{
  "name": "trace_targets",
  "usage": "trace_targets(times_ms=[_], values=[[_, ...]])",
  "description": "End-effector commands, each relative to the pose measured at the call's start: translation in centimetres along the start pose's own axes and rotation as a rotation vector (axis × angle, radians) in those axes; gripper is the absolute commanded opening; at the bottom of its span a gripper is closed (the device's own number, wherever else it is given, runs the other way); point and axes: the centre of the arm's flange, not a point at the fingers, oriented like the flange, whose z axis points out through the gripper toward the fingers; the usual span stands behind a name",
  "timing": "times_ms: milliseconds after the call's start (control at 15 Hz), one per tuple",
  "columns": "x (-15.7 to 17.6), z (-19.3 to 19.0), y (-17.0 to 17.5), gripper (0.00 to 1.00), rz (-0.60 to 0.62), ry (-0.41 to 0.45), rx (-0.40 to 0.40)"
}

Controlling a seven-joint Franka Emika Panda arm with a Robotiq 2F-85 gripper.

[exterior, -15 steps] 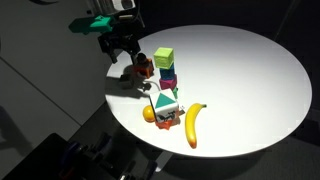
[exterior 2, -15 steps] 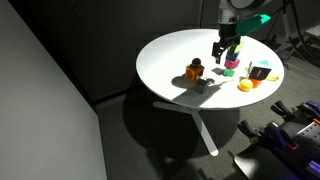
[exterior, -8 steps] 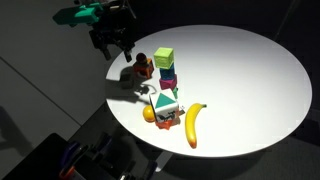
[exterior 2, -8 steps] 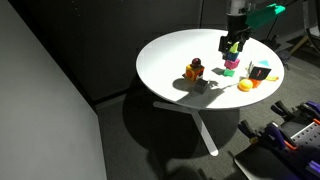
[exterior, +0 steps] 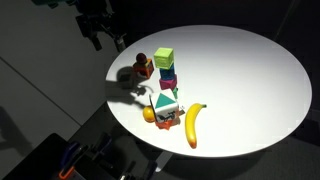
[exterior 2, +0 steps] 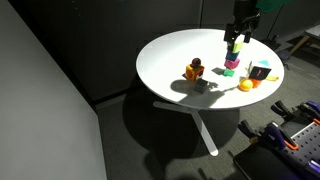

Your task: Pick up the gray block and put it on the table

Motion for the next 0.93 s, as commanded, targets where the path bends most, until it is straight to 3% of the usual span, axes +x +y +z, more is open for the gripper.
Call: trace_targets(times_ms=[0,867], values=[[-1.7,-2.4,-0.3,1.0,-0.002,0.0,0.015],[-1.4,-2.3,-0.9,1.0,-0.017,0.004,-0.005]])
